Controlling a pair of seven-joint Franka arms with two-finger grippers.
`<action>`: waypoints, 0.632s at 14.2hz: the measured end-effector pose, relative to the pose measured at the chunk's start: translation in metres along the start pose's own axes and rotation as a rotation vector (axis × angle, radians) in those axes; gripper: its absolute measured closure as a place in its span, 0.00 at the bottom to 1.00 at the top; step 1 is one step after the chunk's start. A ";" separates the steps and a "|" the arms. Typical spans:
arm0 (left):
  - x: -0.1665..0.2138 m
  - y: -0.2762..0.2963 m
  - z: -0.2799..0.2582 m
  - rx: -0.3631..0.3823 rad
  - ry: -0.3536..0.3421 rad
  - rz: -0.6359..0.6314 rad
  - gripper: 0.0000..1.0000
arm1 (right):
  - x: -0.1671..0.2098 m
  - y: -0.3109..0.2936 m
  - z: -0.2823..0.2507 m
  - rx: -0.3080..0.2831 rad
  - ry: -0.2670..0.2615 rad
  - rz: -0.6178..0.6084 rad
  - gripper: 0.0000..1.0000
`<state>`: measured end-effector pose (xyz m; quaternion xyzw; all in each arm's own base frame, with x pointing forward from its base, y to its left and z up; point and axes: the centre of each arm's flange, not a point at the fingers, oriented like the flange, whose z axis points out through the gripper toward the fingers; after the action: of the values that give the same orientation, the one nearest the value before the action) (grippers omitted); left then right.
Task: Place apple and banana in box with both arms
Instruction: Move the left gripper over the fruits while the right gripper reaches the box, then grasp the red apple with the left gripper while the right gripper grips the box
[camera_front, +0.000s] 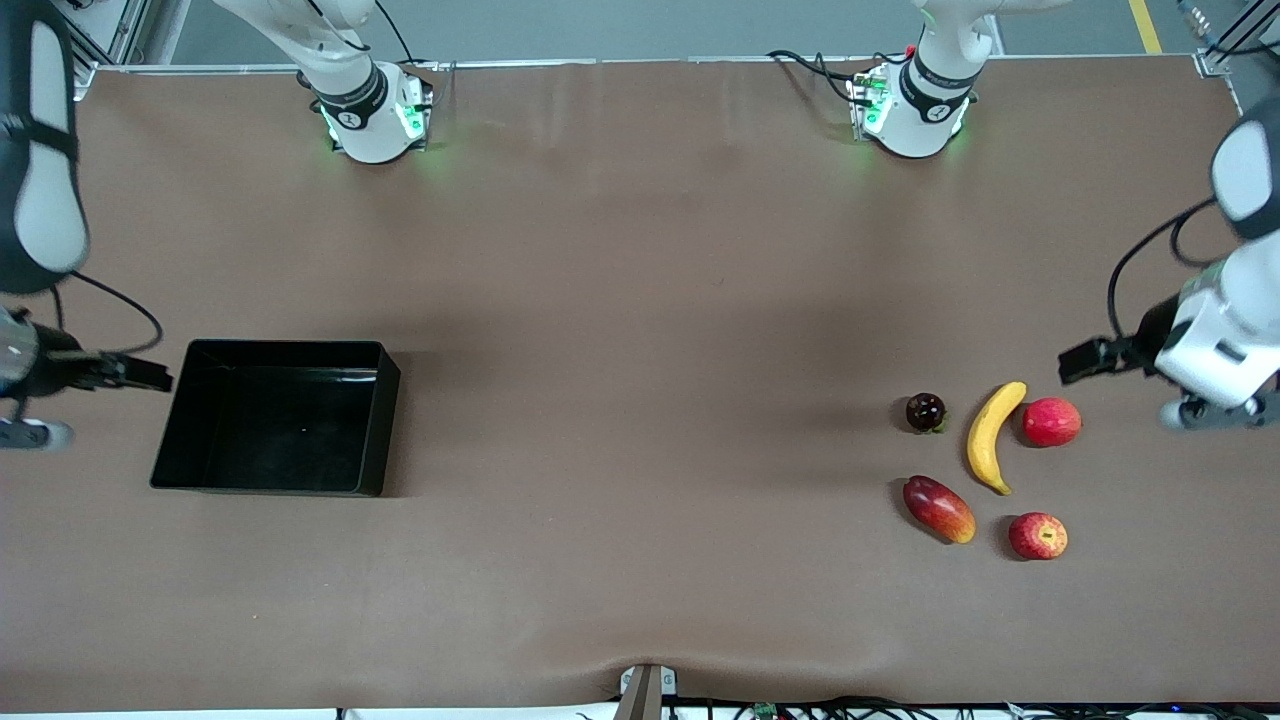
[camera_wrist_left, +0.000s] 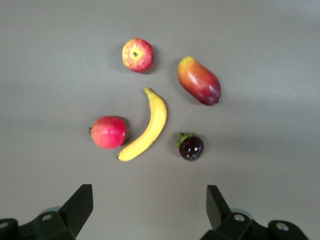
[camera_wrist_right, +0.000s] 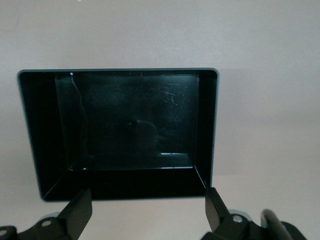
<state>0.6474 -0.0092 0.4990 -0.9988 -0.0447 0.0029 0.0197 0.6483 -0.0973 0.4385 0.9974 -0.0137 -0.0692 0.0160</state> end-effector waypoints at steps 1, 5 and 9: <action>0.008 -0.003 0.012 0.013 0.012 0.000 0.00 | 0.007 0.003 0.013 -0.002 0.004 0.002 0.00; 0.037 -0.012 0.072 0.050 0.047 0.007 0.00 | 0.018 0.044 0.054 -0.002 -0.008 0.017 0.00; 0.062 -0.035 0.144 0.040 0.072 0.040 0.00 | 0.017 0.110 0.112 0.030 -0.046 -0.003 0.00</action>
<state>0.7051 0.0370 0.3559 -0.9984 -0.0239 -0.0320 0.0412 0.6466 -0.2115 0.3292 0.9956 -0.0136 -0.0922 0.0007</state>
